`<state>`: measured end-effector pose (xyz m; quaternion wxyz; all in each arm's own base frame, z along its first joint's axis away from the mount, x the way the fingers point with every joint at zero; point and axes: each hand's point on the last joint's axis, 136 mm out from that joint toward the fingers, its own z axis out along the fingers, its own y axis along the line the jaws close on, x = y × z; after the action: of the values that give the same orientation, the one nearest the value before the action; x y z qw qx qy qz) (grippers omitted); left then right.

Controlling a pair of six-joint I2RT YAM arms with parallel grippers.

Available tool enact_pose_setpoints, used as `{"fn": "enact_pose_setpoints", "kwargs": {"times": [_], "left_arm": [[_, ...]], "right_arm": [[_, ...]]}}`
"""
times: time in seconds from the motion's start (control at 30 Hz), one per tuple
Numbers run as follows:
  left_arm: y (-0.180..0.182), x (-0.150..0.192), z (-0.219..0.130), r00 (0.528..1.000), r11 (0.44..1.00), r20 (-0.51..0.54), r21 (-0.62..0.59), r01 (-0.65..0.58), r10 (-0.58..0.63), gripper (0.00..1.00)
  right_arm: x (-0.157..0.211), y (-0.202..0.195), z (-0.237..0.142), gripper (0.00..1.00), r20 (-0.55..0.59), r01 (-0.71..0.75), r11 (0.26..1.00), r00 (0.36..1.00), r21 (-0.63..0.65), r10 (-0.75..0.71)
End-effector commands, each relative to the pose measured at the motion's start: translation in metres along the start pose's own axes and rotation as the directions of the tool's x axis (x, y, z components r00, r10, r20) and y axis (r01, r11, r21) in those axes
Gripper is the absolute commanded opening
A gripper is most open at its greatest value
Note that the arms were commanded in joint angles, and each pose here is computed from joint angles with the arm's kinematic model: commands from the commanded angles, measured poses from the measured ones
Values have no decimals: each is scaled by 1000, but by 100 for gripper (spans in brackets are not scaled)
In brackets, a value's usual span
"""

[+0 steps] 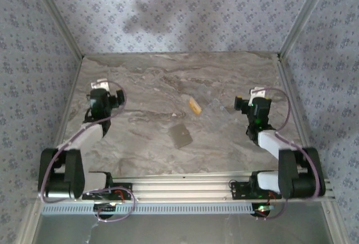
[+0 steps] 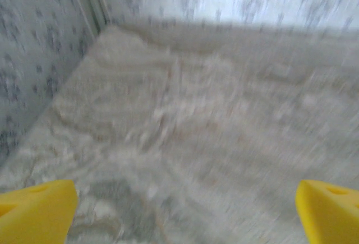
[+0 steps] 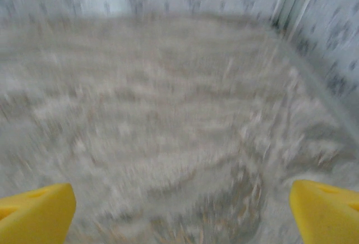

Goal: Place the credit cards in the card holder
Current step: Open the button on the card holder.

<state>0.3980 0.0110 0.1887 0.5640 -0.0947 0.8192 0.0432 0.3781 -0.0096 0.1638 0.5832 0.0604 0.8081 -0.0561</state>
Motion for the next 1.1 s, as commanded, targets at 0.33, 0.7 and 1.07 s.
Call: {"fn": "enact_pose_setpoints", "kwargs": {"times": [0.33, 0.7, 1.07], "left_arm": [[-72, 51, -53, 897, 897, -350, 244, 368, -272, 92], [-177, 98, -112, 779, 703, -616, 504, 502, -114, 53], [-248, 142, -119, 642, 597, -766, 536, 597, 45, 26]], "right_arm": [[-31, 26, -64, 100, -223, -445, 879, 886, -169, 406], [5, 132, -98, 100, -338, -116, 957, 941, -266, 20], [73, 243, -115, 69, -435, 30, 864, 855, -502, -282]]}}
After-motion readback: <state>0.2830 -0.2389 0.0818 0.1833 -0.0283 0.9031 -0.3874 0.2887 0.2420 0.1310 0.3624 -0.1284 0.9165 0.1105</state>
